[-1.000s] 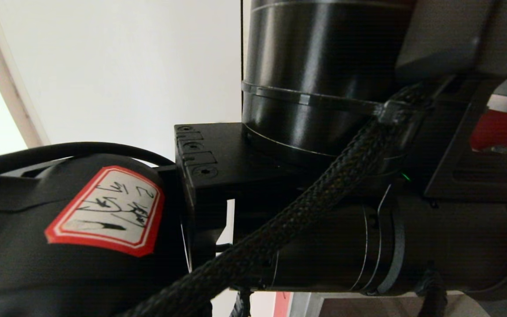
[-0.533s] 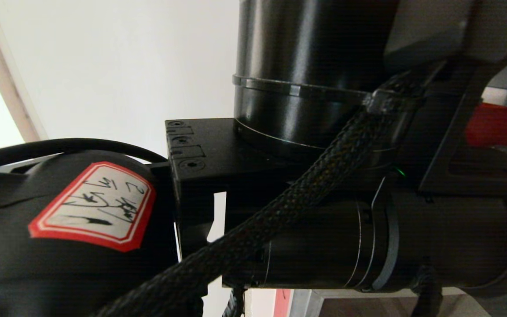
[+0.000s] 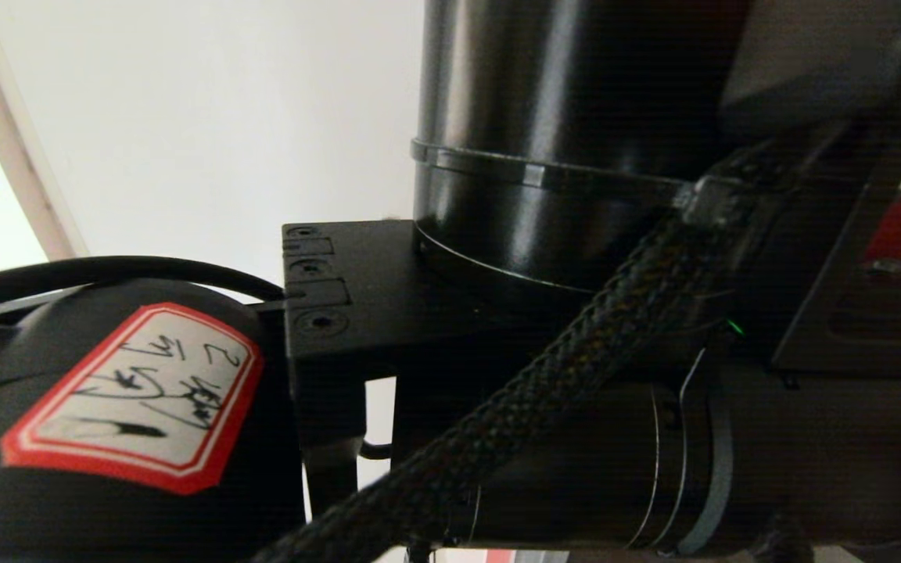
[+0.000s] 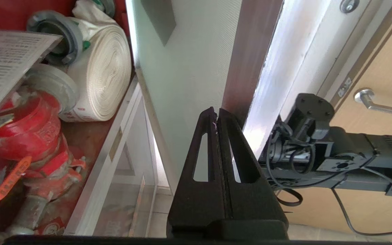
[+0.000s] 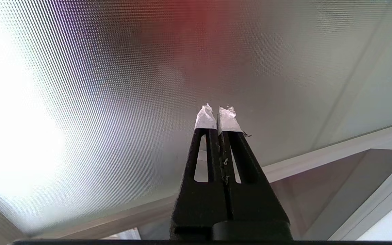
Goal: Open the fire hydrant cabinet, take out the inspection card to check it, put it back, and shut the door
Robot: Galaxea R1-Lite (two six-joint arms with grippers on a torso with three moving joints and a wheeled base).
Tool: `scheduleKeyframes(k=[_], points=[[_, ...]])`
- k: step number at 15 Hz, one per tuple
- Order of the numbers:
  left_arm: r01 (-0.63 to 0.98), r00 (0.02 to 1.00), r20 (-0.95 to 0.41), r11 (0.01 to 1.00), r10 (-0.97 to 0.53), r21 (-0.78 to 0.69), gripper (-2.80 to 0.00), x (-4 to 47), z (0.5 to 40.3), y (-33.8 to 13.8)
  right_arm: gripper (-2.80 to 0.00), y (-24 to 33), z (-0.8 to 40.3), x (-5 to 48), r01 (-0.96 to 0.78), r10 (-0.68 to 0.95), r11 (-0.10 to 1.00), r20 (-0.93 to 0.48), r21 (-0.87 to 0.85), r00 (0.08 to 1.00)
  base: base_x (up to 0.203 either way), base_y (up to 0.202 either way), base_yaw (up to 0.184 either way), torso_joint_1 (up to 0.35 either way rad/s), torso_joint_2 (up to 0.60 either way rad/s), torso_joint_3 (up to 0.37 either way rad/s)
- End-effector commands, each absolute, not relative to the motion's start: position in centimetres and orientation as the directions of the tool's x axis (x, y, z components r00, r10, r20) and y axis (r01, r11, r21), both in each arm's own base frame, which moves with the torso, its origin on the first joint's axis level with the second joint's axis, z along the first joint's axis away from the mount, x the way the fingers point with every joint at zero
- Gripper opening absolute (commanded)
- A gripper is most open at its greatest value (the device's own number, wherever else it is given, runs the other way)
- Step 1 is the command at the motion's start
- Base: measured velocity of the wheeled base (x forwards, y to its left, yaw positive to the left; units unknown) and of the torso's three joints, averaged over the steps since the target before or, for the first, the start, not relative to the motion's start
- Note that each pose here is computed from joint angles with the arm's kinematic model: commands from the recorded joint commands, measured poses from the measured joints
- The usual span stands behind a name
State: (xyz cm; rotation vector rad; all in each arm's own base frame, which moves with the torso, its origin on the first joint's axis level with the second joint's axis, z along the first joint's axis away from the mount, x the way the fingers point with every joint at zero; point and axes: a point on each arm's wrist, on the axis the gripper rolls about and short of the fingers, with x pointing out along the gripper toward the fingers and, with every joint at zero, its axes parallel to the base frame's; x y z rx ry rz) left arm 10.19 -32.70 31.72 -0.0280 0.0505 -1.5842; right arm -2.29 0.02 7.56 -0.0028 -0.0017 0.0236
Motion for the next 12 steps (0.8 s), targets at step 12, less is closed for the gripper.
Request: scheduleKeyframes(k=[12], points=[[0.909,0.391,-0.165,0.409,-0.905,-0.086,-2.80,20.4,27.4,-22.8,-2.80,0.0,7.5,-2.3,-0.025,0.025,1.000,0.002,-0.003,1.000,0.000,0.000,0.000,0.000,0.00,0.000]])
